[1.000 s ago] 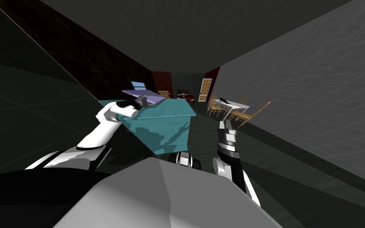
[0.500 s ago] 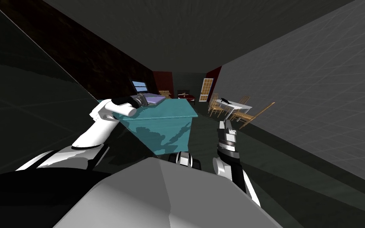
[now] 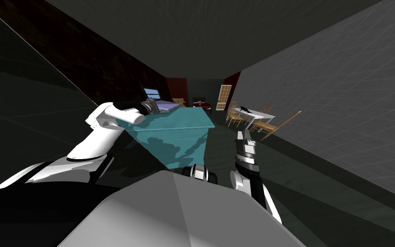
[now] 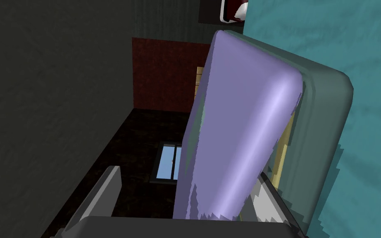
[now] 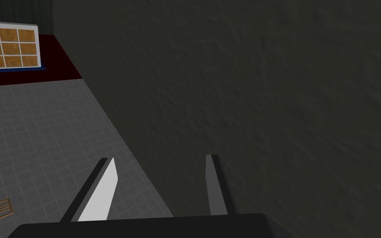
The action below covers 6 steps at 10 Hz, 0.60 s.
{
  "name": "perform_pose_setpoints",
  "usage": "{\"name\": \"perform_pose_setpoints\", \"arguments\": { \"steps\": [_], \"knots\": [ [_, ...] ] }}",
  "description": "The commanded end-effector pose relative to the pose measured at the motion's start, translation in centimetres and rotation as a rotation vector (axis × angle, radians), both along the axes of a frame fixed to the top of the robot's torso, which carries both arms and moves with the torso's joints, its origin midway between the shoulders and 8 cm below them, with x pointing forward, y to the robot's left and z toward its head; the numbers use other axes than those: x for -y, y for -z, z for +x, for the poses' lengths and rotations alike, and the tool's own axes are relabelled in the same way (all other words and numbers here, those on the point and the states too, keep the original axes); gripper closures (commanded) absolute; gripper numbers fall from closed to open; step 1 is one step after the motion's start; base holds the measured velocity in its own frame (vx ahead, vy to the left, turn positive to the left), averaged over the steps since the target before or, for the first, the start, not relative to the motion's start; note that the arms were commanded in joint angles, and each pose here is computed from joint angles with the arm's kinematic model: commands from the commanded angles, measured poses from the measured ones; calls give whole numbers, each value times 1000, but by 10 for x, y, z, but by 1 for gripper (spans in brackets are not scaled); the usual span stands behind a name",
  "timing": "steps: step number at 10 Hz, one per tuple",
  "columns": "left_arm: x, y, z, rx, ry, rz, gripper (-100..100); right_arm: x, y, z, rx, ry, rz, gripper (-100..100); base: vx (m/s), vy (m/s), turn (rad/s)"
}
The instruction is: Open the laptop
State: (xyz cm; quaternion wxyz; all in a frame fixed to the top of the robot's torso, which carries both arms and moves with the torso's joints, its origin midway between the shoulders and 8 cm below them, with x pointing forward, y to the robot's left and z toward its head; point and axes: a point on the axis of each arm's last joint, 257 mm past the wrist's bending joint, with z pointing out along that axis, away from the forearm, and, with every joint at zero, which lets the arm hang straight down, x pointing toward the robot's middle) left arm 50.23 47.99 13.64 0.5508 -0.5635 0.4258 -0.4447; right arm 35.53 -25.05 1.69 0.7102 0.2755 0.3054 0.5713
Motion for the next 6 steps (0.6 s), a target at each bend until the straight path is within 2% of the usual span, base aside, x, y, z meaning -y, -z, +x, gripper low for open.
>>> {"name": "perform_pose_setpoints", "arguments": {
  "steps": [1,6],
  "knots": [
    [0,0,0,-2,-1,-2,0,0,0,0,0,0,0,0,-2,-8,4],
    [0,2,0,-6,-2,-4,0,0,0,0,0,0,0,0,0,-1,1]
  ]
}}
